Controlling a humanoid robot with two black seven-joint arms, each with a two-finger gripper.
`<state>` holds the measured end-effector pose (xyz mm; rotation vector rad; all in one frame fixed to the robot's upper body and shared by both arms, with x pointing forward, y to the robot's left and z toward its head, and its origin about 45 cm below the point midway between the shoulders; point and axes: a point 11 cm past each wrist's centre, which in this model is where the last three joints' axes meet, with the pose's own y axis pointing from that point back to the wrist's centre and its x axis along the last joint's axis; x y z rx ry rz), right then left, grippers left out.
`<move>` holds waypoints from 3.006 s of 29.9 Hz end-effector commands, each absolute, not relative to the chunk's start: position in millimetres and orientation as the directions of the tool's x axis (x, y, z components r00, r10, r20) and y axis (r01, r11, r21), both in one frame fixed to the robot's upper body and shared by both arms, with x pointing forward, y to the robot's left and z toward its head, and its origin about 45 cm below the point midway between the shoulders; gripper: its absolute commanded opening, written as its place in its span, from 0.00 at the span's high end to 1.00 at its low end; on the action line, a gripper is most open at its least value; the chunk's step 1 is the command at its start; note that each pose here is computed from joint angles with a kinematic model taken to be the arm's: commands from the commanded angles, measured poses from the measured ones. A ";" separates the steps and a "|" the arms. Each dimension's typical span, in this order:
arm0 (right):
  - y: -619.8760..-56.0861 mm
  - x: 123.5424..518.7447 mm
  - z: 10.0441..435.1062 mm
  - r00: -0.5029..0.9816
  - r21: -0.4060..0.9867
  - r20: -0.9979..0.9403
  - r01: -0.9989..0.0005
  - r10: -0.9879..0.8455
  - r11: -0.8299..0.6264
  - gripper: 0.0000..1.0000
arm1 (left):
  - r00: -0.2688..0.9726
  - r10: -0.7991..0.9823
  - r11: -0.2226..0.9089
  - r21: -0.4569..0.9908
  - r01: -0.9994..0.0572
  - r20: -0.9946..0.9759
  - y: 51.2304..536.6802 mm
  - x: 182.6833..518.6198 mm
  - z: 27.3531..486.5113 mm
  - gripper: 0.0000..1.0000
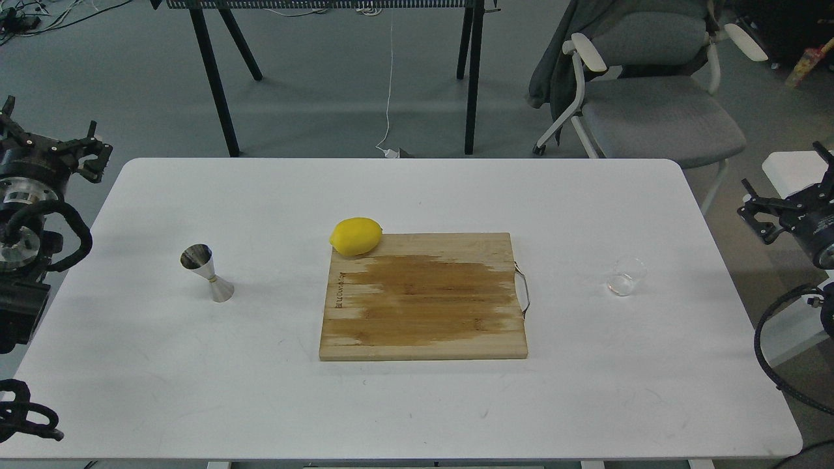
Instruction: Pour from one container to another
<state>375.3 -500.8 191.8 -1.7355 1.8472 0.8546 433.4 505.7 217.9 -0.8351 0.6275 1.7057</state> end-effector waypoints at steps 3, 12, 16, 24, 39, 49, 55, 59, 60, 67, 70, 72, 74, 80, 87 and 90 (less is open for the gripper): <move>-501.5 375.2 191.6 -0.098 0.125 -0.705 -0.992 -0.703 0.013 0.00 | -0.183 0.590 -0.305 -0.007 -0.952 -0.786 511.9 429.3 216.6 0.00; -508.6 367.6 188.5 -0.116 0.141 -0.693 -0.990 -0.711 0.024 0.00 | -0.297 0.591 -0.419 0.029 -0.908 -0.750 547.4 407.5 208.4 0.00; -521.9 363.8 197.3 -0.125 0.137 -0.673 -0.990 -0.729 0.044 0.00 | -0.268 0.651 -0.423 -0.045 -0.905 -0.711 567.5 417.1 256.2 0.00; -536.6 362.6 212.7 -0.127 0.101 -0.673 -0.992 -0.728 0.079 0.00 | -0.309 0.895 -0.404 -0.287 -0.869 -0.322 588.5 422.3 342.8 0.00; -548.5 349.1 203.1 -0.169 0.127 -0.662 -0.985 -0.730 0.113 0.00 | -0.413 0.657 -0.127 -0.447 -0.885 0.631 455.0 398.6 425.0 0.00; -551.8 340.6 194.2 -0.192 0.151 -0.657 -0.981 -0.729 0.123 0.00 | -0.149 0.298 0.067 -0.176 -0.982 0.943 428.9 358.2 365.1 0.00; -552.4 335.8 188.6 -0.203 0.163 -0.657 -0.978 -0.726 0.127 0.00 | 0.090 0.177 0.106 0.072 -0.992 0.980 432.4 336.5 301.5 0.01; -554.5 331.5 184.8 -0.215 0.170 -0.653 -0.976 -0.726 0.136 0.00 | 0.160 0.172 0.093 0.145 -0.985 0.972 438.1 321.4 276.7 0.01; -555.2 330.0 183.6 -0.219 0.173 -0.653 -0.975 -0.725 0.138 0.00 | 0.183 0.167 0.086 0.171 -0.982 0.969 441.6 314.7 269.4 0.02; -562.2 322.0 177.7 -0.247 0.192 -0.644 -0.968 -0.724 0.159 0.00 | 0.291 0.153 0.101 0.278 -0.955 0.944 453.6 272.0 231.9 0.03; -562.3 320.8 176.0 -0.250 0.196 -0.643 -0.967 -0.723 0.161 0.00 | 0.269 0.131 0.093 0.258 -0.962 0.954 452.9 259.6 219.6 0.03; -563.0 320.1 176.0 -0.252 0.197 -0.642 -0.967 -0.724 0.162 0.00 | 0.238 0.120 0.096 0.227 -0.969 0.964 449.2 258.0 216.8 0.03; -563.0 320.1 176.0 -0.252 0.197 -0.642 -0.967 -0.724 0.162 0.00 | 0.204 0.123 0.117 0.190 -0.975 0.971 439.2 260.1 214.1 0.04; -563.6 319.9 176.2 -0.253 0.196 -0.642 -0.967 -0.724 0.164 0.00 | 0.156 0.157 0.151 0.133 -0.980 0.975 411.7 256.6 188.9 0.04; -569.9 315.1 173.4 -0.275 0.207 -0.635 -0.961 -0.722 0.184 0.00 | 0.134 0.156 0.145 0.111 -0.983 0.979 399.0 242.7 149.0 0.04; -570.1 314.6 172.9 -0.276 0.208 -0.635 -0.961 -0.722 0.184 0.00 | 0.128 0.155 0.138 0.107 -0.985 0.980 394.9 238.3 133.2 0.04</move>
